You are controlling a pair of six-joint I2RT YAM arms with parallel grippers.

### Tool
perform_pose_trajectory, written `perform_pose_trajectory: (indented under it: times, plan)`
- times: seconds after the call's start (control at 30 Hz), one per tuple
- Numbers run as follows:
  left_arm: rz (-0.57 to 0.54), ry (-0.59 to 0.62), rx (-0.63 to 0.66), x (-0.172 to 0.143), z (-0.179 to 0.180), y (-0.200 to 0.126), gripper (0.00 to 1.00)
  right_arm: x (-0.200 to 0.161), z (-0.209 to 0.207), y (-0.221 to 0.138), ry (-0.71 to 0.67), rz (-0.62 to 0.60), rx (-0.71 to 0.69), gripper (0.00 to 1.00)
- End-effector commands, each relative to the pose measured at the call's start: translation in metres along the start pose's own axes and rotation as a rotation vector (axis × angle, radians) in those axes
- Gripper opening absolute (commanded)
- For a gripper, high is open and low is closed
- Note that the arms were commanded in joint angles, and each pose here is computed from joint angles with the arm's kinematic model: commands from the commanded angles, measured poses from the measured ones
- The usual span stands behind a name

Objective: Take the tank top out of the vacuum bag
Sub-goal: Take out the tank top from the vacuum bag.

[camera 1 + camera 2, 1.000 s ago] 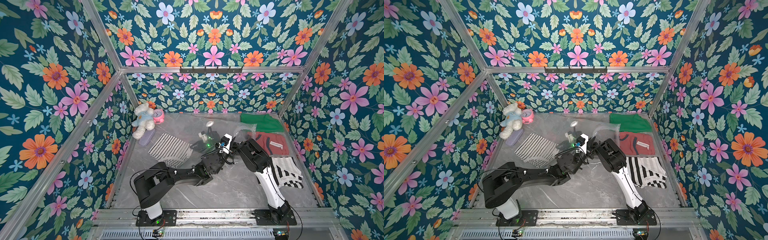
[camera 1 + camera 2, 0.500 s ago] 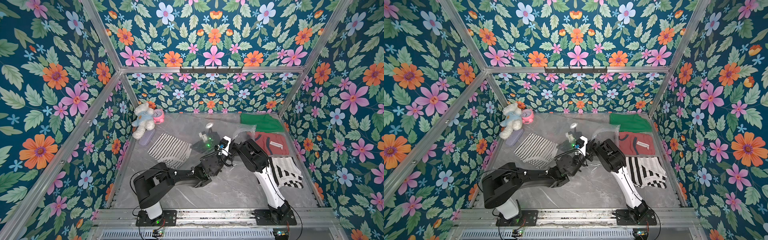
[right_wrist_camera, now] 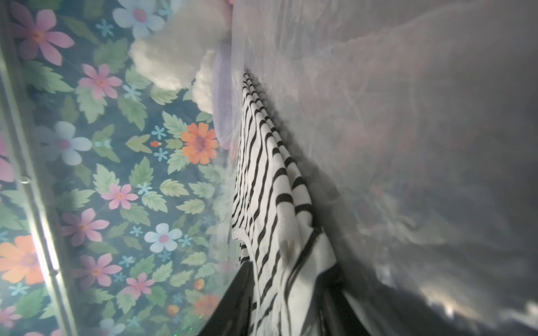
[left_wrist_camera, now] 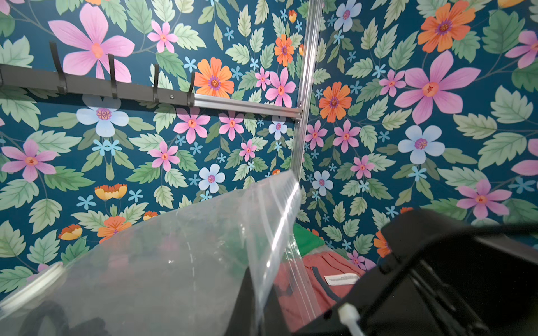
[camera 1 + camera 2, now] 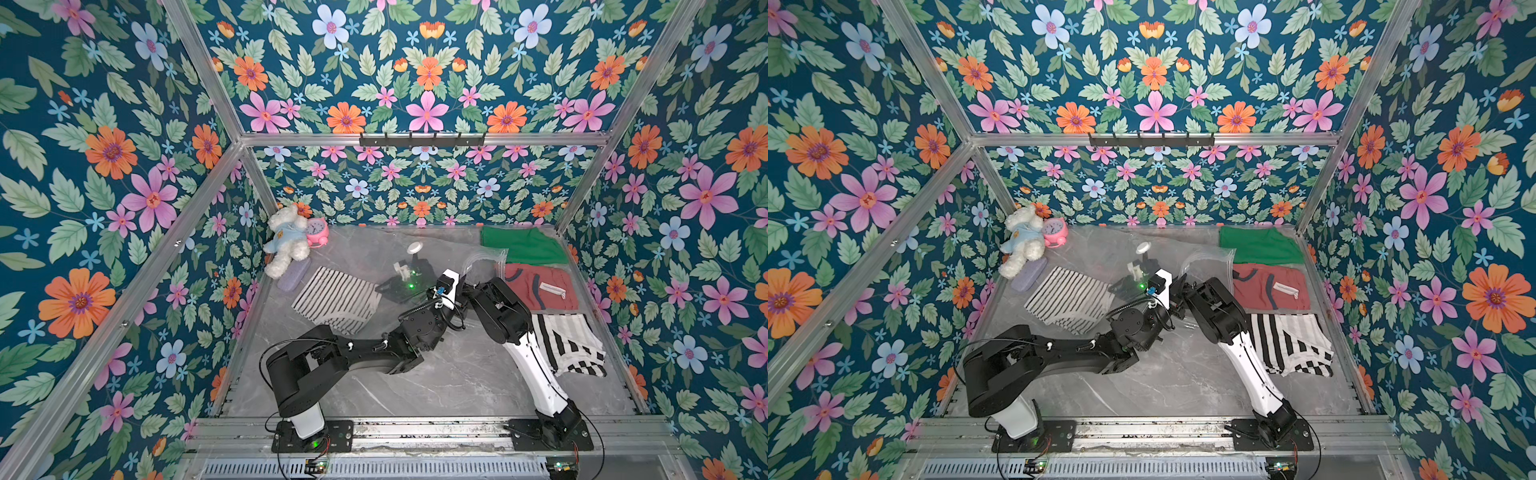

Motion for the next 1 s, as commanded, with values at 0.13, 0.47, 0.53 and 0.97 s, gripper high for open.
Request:
perform_pose_trajectory:
  times: [0.13,0.47,0.53,0.97]
  plan:
    - [0.084,0.013,-0.215,-0.013,-0.031,0.003,0.0,-0.028,-0.021,0.016,0.073,0.095,-0.156,0.36]
    - [0.09,0.004,-0.211,-0.019,-0.031,0.002,0.0,-0.023,-0.012,0.026,0.084,0.071,-0.03,0.15]
    - [0.071,-0.004,-0.174,-0.019,-0.026,0.0,0.0,-0.021,-0.005,0.025,0.055,0.066,-0.002,0.11]
    - [0.056,0.05,-0.031,-0.011,-0.006,-0.01,0.0,-0.014,0.008,-0.01,-0.078,0.0,-0.036,0.0]
Point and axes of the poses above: each gripper's point midway between its finger pads, its own y axis out along the fingers, its own z axis along the line the jaws close on, x = y × z, the point moved 7 cm from there along -y, back along the fingers, and after that the axes turned 9 degrees about -y, right-handed, at the moved point
